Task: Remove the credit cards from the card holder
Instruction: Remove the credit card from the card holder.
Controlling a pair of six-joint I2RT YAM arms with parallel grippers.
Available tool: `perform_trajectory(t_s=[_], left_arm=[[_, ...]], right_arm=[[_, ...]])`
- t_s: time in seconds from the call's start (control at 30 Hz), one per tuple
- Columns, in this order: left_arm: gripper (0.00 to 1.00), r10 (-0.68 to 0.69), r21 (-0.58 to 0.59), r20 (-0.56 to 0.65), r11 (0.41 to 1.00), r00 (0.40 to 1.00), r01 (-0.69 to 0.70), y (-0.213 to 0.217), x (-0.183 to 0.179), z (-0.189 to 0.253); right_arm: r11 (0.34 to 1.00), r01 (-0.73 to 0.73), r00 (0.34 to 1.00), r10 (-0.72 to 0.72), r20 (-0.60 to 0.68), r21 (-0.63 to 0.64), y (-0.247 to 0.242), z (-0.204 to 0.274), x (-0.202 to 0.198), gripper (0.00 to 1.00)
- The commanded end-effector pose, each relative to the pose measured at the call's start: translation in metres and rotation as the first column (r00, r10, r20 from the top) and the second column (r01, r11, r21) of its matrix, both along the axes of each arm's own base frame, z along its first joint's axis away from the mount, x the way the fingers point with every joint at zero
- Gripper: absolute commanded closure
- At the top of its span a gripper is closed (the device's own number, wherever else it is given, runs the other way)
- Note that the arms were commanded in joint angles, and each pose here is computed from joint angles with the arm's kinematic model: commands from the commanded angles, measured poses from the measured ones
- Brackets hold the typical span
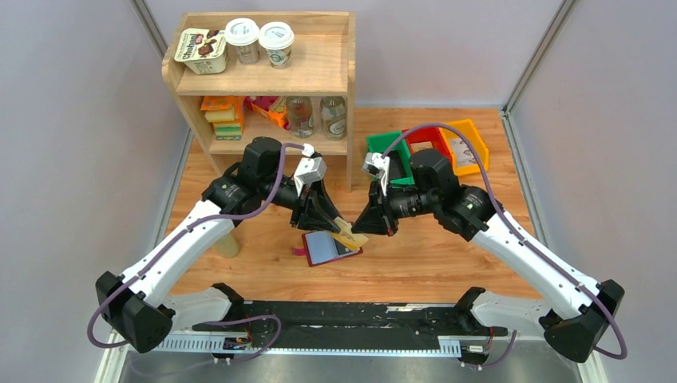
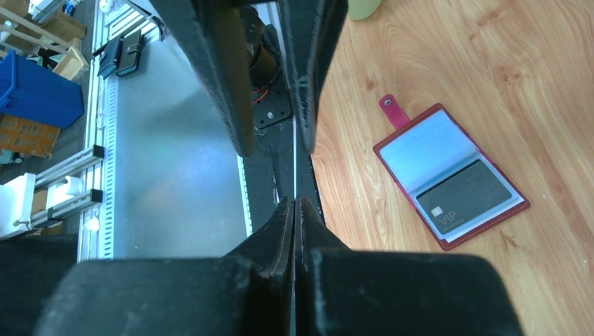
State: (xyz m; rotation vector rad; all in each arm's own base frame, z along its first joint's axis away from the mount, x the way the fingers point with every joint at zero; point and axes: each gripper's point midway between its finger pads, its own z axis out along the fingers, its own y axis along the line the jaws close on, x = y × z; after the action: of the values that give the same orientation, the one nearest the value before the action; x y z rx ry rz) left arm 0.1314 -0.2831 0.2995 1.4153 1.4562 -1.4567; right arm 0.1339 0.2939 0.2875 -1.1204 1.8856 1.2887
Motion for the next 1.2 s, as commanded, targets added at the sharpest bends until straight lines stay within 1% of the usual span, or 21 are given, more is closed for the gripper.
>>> perform_trajectory(t_s=[0.0,0.07,0.1,0.17,0.2,0.23,0.27,0.3,0.33,0.37,0.4,0.43,0.47,0.5,0.53,0.57,0.6,0.7,0.87,1.03,1.17], left_arm=[[0.62,-0.056,-0.02,0.008,0.998,0.998,0.056,-0.003,-0.005,0.002],[0.73,-0.046,-0.012,0.007,0.999,0.999,0.046,-0.003,-0.002,-0.001],[0.83,-0.041,-0.01,0.01,0.999,0.999,0.041,-0.003,-0.002,0.0],[0.96,-0.024,-0.01,0.024,1.0,0.999,0.024,-0.004,0.001,0.0],[1.0,-0.011,-0.02,0.035,1.0,0.999,0.011,-0.004,0.002,0.005],[1.0,0.019,-0.015,0.044,1.0,0.999,-0.019,-0.004,0.006,0.002],[1.0,0.041,-0.044,0.064,0.998,0.997,-0.038,-0.004,0.006,0.012],[1.0,0.088,-0.039,0.071,0.996,0.994,-0.085,-0.004,0.012,0.004],[1.0,0.124,-0.091,0.1,0.989,0.987,-0.115,-0.003,0.013,0.018],[1.0,0.197,-0.08,0.084,0.978,0.977,-0.191,-0.002,0.023,0.008],[1.0,0.255,-0.151,0.109,0.959,0.961,-0.238,-0.001,0.026,0.024],[1.0,0.354,-0.141,0.077,0.929,0.932,-0.341,0.001,0.04,0.012],[1.0,0.424,-0.231,0.057,0.886,0.904,-0.402,0.004,0.044,0.036],[1.0,0.497,-0.244,0.023,0.844,0.867,-0.477,0.007,0.055,0.028],[1.0,0.525,-0.326,-0.026,0.8,0.85,-0.504,0.011,0.054,0.05],[1.0,0.585,-0.34,-0.075,0.746,0.808,-0.572,0.016,0.064,0.045],[1.0,0.584,-0.405,-0.145,0.702,0.799,-0.587,0.02,0.062,0.063],[1.0,0.58,-0.435,-0.278,0.635,0.766,-0.639,0.025,0.065,0.06],[1.0,0.512,-0.467,-0.364,0.623,0.778,-0.628,0.023,0.06,0.065],[1.0,0.446,-0.515,-0.423,0.598,0.789,-0.614,0.024,0.056,0.07],[1.0,0.421,-0.498,-0.441,0.62,0.793,-0.606,0.019,0.056,0.066]], right_arm=[[0.997,-0.052,0.996,0.048,0.069,0.055,0.006,0.025,-0.002,1.0],[0.996,-0.058,0.995,0.053,0.08,0.061,0.006,0.027,-0.003,1.0],[0.997,-0.055,0.995,0.05,0.083,0.06,0.005,0.026,-0.002,1.0],[0.998,-0.04,0.996,0.036,0.083,0.051,0.005,0.023,0.0,1.0],[0.999,-0.02,0.997,0.016,0.079,0.043,0.004,0.02,0.003,0.91],[0.999,-0.004,0.997,0.002,0.077,0.036,0.004,0.017,0.005,0.79],[0.999,0.023,0.996,-0.026,0.082,0.032,0.002,0.015,0.009,0.55],[0.998,0.056,0.995,-0.059,0.084,0.035,0.001,0.014,0.014,0.43],[0.995,0.083,0.993,-0.087,0.083,0.048,0.0,0.014,0.017,0.35],[0.991,0.116,0.989,-0.121,0.082,0.067,-0.003,0.014,0.02,0.27],[0.985,0.147,0.984,-0.155,0.083,0.09,-0.006,0.016,0.025,0.24],[0.978,0.177,0.979,-0.187,0.08,0.113,-0.011,0.017,0.027,0.21],[0.969,0.203,0.974,-0.214,0.072,0.144,-0.014,0.017,0.031,0.19],[0.959,0.217,0.969,-0.234,0.074,0.184,-0.018,0.021,0.031,0.18],[0.947,0.228,0.966,-0.249,0.072,0.227,-0.021,0.024,0.031,0.16],[0.935,0.235,0.963,-0.262,0.07,0.266,-0.022,0.025,0.031,0.15],[0.916,0.241,0.955,-0.282,0.088,0.32,-0.024,0.033,0.032,0.14],[0.864,0.279,0.94,-0.335,0.066,0.418,-0.026,0.035,0.037,0.13],[0.795,0.316,0.933,-0.358,-0.019,0.518,-0.023,0.035,0.043,0.14],[0.779,0.345,0.925,-0.377,-0.049,0.523,-0.018,0.032,0.056,0.16],[0.745,0.301,0.939,-0.34,-0.05,0.595,-0.015,0.053,0.055,0.2]])
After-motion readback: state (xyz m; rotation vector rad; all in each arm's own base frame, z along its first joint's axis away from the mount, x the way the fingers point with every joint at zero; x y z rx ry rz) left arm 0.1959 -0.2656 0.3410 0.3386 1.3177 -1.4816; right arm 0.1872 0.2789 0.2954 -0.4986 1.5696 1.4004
